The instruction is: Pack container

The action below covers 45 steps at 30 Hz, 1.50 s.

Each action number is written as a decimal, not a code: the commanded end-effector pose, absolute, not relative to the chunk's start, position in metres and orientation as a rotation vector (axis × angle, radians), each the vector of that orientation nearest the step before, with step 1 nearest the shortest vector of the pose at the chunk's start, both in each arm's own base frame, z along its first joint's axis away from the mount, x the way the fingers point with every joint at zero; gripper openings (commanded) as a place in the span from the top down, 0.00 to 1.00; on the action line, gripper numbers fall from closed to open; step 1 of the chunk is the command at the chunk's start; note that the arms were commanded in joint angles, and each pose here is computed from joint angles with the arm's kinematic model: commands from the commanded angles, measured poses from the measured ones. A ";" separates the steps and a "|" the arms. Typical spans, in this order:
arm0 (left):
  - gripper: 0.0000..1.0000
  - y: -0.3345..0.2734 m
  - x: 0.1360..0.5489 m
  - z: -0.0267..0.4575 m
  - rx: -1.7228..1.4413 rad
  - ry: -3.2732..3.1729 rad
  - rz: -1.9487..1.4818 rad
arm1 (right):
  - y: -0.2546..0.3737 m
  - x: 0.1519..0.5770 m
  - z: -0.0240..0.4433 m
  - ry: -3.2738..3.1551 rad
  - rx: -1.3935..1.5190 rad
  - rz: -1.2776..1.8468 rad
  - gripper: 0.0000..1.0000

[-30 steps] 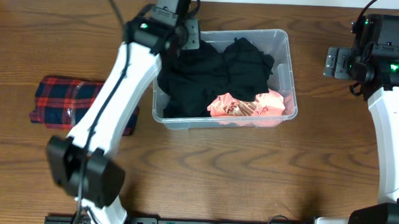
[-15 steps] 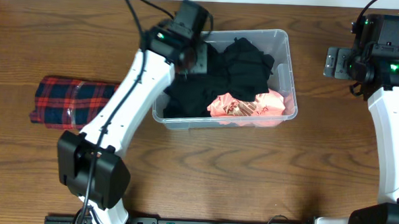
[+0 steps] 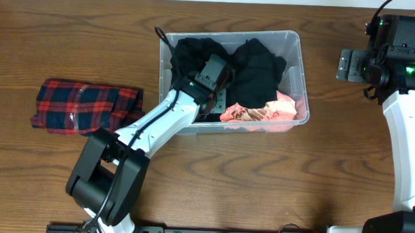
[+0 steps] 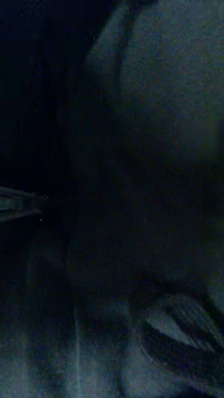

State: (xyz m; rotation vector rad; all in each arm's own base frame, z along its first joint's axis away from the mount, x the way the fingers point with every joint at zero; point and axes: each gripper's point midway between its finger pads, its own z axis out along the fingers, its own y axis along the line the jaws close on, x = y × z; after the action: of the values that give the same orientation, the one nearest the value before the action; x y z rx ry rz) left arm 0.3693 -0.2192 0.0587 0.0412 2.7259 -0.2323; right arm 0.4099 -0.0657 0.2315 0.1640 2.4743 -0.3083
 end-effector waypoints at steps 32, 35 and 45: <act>0.90 -0.284 0.369 0.195 0.140 2.385 -0.554 | -0.070 0.410 0.230 2.479 0.173 -0.320 0.01; 0.90 -0.302 0.365 0.169 0.187 2.427 -0.544 | -0.070 0.410 0.230 2.479 0.173 -0.320 0.01; 0.90 -0.321 0.341 0.060 0.299 2.666 -0.392 | -0.070 0.410 0.230 2.479 0.173 -0.320 0.01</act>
State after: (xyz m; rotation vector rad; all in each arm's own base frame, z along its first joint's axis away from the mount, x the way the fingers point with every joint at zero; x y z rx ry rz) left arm 0.3470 -0.3215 0.0737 0.2778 2.6256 -0.4234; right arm 0.4099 -0.0657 0.2315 0.1640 2.4743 -0.3083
